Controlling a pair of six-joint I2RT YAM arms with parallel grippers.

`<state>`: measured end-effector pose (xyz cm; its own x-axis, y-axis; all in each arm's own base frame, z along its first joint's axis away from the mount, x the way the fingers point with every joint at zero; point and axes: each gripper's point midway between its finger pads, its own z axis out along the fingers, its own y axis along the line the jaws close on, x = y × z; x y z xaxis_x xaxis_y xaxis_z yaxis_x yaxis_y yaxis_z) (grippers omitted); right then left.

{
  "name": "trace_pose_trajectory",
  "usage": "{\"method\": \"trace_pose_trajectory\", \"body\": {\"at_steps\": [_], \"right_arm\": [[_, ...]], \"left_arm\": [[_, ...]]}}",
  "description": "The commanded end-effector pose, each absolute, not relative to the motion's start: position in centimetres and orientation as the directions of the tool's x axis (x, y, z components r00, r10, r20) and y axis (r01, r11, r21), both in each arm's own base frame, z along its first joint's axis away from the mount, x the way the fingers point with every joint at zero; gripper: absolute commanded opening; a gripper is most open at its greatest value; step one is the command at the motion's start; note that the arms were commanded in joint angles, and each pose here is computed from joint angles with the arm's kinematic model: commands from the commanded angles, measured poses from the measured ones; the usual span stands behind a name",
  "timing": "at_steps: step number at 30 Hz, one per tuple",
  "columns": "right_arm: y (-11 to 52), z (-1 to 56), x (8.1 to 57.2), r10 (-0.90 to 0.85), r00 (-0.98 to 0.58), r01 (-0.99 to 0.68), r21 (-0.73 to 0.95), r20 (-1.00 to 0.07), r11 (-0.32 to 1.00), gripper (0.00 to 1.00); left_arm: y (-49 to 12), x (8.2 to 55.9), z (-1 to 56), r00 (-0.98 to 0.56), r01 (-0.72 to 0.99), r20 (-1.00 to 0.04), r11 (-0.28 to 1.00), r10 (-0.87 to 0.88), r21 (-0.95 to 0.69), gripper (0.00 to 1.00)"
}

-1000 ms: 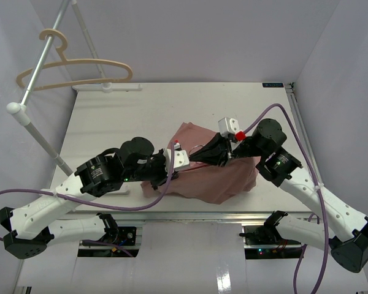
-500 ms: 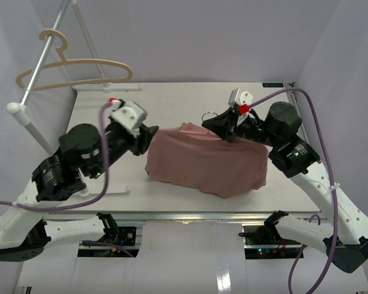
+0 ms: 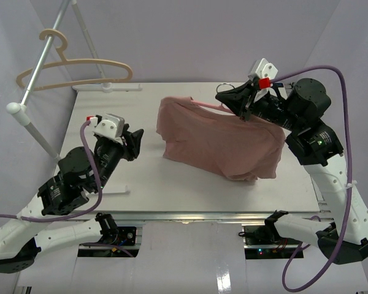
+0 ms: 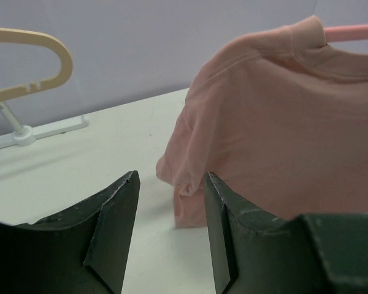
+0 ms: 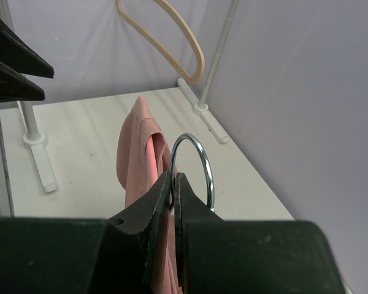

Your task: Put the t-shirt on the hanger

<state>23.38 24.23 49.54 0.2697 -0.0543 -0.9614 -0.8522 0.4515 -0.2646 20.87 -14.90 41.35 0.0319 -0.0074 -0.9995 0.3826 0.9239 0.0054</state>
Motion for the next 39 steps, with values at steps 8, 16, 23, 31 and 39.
{"method": "trace_pose_trajectory", "body": {"at_steps": [8,16,23,31,39], "right_arm": [[21.7,55.7,16.6,0.038,0.403,-0.853,-0.36,-0.914,0.378,0.08],[20.9,56.7,12.1,0.097,0.418,-0.879,-0.376,-0.903,0.294,0.08],[20.7,57.3,10.2,0.126,0.403,-0.899,-0.366,-0.907,0.241,0.08],[20.9,57.2,9.8,0.132,0.387,-0.91,-0.355,-0.913,0.212,0.08],[21.1,54.9,11.9,0.073,0.356,-0.908,-0.326,-0.932,0.263,0.08]], "left_arm": [[-17.9,20.7,39.7,0.064,0.49,-0.997,0.87,0.031,0.059,0.52],[-17.2,16.0,41.5,0.161,0.68,-0.987,0.726,-0.01,0.104,0.53],[-19.7,13.0,39.5,0.197,0.823,-0.979,0.534,0.053,0.194,0.54],[-22.9,12.1,37.0,0.208,0.889,-0.97,0.389,0.125,0.24,0.43],[-20.0,15.5,41.8,0.212,0.753,-0.977,0.632,0.032,0.184,0.0]]}}
